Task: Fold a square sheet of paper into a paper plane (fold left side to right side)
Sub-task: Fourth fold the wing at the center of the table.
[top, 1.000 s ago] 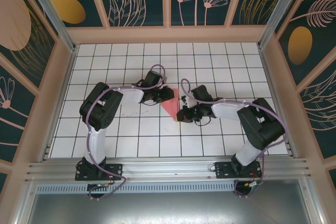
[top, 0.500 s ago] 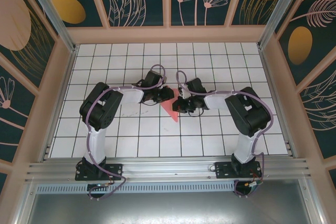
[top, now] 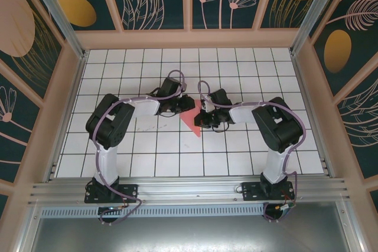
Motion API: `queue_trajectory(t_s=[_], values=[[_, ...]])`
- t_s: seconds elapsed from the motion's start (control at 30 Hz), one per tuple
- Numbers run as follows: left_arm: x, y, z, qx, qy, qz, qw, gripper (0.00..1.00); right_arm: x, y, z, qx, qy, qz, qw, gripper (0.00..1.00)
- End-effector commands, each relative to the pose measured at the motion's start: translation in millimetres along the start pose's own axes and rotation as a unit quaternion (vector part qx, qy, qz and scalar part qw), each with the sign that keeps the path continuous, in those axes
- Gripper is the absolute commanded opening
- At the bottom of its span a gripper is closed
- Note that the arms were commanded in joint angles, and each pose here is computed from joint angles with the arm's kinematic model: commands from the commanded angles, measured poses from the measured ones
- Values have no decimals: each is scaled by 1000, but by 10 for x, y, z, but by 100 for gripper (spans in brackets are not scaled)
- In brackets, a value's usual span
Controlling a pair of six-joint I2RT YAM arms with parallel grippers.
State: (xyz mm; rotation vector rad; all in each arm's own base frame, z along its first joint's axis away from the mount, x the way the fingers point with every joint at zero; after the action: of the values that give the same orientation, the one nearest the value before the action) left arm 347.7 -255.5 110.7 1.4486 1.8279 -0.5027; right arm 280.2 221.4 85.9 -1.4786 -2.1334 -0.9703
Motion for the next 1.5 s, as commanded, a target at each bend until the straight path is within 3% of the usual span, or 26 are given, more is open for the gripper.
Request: queue_trajectory(t_s=[0.0,0.43,1.1,1.47], values=[[-35,-82,-107,16,-40,3,999,20,-251,-335,74,65,-61,37,995,0],[173,-244,91,70,-47,-10,996,13,-272,-305,100,73,-72,34,994,0],[261,20,251,19,39,-14,999,13,-327,-396,109,109,-100,28,989,0],[146,332,284,0,12,-15,1000,14,-354,-440,120,119,-103,28,987,0]])
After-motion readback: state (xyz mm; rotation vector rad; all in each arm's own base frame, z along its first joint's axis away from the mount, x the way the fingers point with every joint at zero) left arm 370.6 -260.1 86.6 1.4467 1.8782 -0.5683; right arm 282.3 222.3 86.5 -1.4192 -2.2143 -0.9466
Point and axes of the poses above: each hand's point on the last joint's axis, 136 mm out from that joint toward the fingers, its own z axis out along the fingers, its own x axis along the line the jaws close on, y = z × x, the point moved 10 cm from there along -z, back along the fingers, and after that the axes turned 12 degrees about -z, right-handed, at the moved point
